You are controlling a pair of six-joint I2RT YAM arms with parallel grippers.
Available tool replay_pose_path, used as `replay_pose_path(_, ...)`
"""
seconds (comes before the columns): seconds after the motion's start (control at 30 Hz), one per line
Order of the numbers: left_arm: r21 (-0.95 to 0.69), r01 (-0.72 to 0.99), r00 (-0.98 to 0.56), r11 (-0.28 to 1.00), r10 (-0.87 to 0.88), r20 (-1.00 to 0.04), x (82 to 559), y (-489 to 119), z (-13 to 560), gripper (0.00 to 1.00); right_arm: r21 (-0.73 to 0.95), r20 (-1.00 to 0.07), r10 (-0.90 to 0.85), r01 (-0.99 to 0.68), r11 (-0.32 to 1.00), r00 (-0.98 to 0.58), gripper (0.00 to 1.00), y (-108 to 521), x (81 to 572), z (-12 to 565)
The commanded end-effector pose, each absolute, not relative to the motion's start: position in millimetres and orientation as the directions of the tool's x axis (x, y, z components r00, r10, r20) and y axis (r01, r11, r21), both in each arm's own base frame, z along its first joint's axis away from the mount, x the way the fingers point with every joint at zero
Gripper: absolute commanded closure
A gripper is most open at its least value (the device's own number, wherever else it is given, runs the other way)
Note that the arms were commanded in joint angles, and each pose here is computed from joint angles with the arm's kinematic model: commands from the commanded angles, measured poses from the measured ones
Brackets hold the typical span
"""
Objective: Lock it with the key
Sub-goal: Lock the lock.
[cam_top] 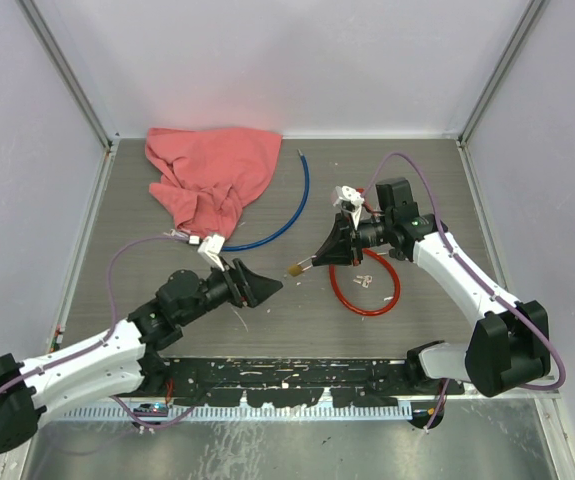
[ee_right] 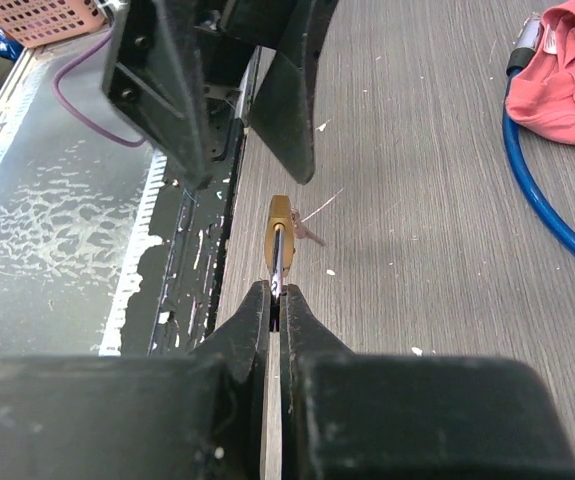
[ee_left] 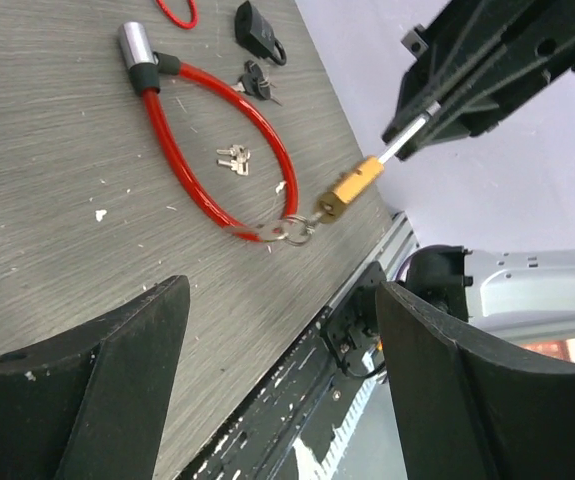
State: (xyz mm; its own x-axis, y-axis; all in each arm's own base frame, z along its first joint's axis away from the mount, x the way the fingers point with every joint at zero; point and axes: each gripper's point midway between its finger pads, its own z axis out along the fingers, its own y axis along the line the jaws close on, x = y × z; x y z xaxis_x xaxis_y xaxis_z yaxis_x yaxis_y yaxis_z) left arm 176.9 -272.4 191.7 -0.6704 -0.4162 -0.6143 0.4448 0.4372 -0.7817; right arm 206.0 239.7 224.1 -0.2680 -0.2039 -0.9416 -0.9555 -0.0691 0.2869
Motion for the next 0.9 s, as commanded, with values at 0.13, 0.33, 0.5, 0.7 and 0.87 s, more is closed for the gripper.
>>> replay_pose_path(0.13,-0.552,0.450,-0.504,0.702,-0.310,-0.806,183.7,-267.4,195.1,0.25,0.241,-0.960,-0.167,-0.966,-0.095,-0.223,0.99,238.3,202.7,238.3)
replay_pose_path(0.33,-0.507,0.456,-0.482,0.731,-0.275,-0.832,187.0,-267.9,186.2,0.23,0.240,-0.961,-0.167,-0.967,-0.092,-0.222,0.99,237.9,203.2,238.6)
replay_pose_path(0.5,-0.528,0.523,-0.422,0.669,-0.335,-0.842,182.7,-266.5,185.7,0.06,0.237,-0.961,-0.167,-0.967,-0.093,-0.220,0.99,238.0,203.1,239.1)
replay_pose_path(0.7,-0.575,0.580,-0.408,0.577,-0.405,-0.818,169.4,-262.1,191.6,0.02,0.237,-0.961,-0.166,-0.967,-0.092,-0.220,0.99,237.9,203.6,239.0)
replay_pose_path(0.87,-0.498,0.653,-0.408,0.571,-0.288,-0.866,159.8,-272.2,191.3,0.02,0.241,-0.960,-0.167,-0.966,-0.091,-0.224,0.99,237.7,203.6,237.7)
